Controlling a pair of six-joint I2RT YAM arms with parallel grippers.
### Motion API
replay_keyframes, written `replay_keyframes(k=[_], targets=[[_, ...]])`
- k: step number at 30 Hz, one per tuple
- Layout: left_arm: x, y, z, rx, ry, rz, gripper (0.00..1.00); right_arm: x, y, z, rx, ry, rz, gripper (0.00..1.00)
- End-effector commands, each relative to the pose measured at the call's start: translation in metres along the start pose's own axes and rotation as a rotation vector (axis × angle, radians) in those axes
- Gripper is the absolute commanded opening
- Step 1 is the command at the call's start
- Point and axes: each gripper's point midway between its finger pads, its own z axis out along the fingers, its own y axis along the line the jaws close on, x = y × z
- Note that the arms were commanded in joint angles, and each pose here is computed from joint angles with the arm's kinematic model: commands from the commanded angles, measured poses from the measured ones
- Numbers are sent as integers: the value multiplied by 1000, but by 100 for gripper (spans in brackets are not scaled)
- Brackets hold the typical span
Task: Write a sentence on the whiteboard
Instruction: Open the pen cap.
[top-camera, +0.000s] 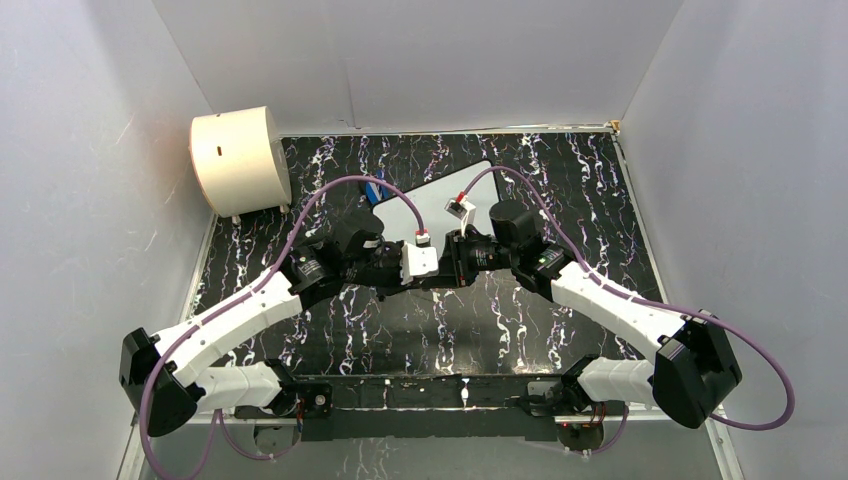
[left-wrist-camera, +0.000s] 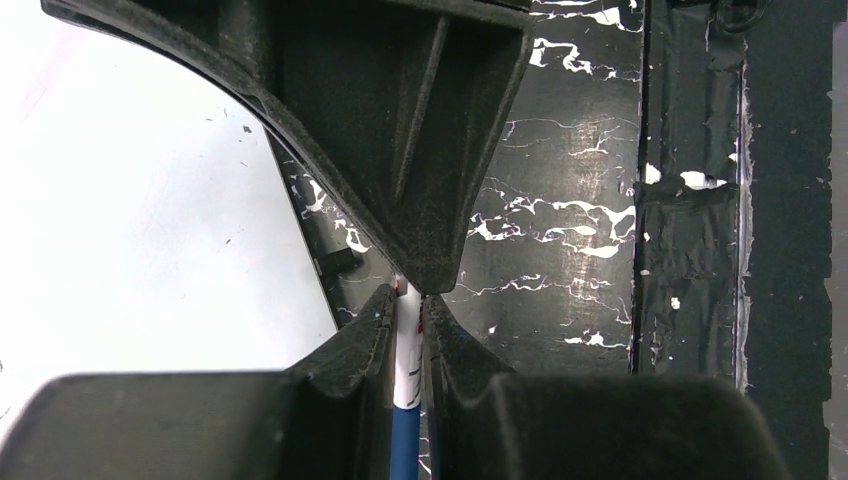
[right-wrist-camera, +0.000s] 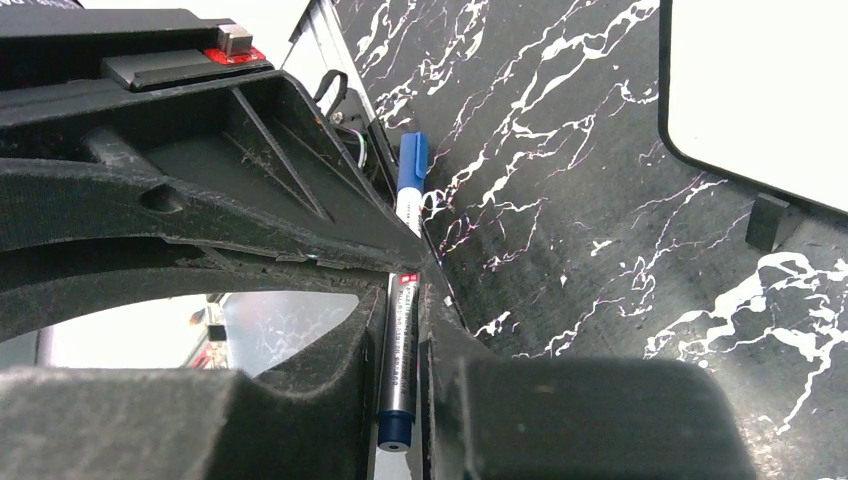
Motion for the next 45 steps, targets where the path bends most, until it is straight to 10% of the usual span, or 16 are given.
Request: replay_keyframes(k=[1,6,26,45], targets=[[-20,-1,-6,8,-55,35,0,-22,16,-2,-35,-46,-57,18],[-18,5,-10,-36,-47,44,0,-21,16,-3,-35,-49,-76,0],[0,14,-43,-249,-85,61,55,-15,18,-20,-12,-67,-223,0],[18,10,-22,-195,-33,58,49,-22,35,-34,-37,-142,-251,0]])
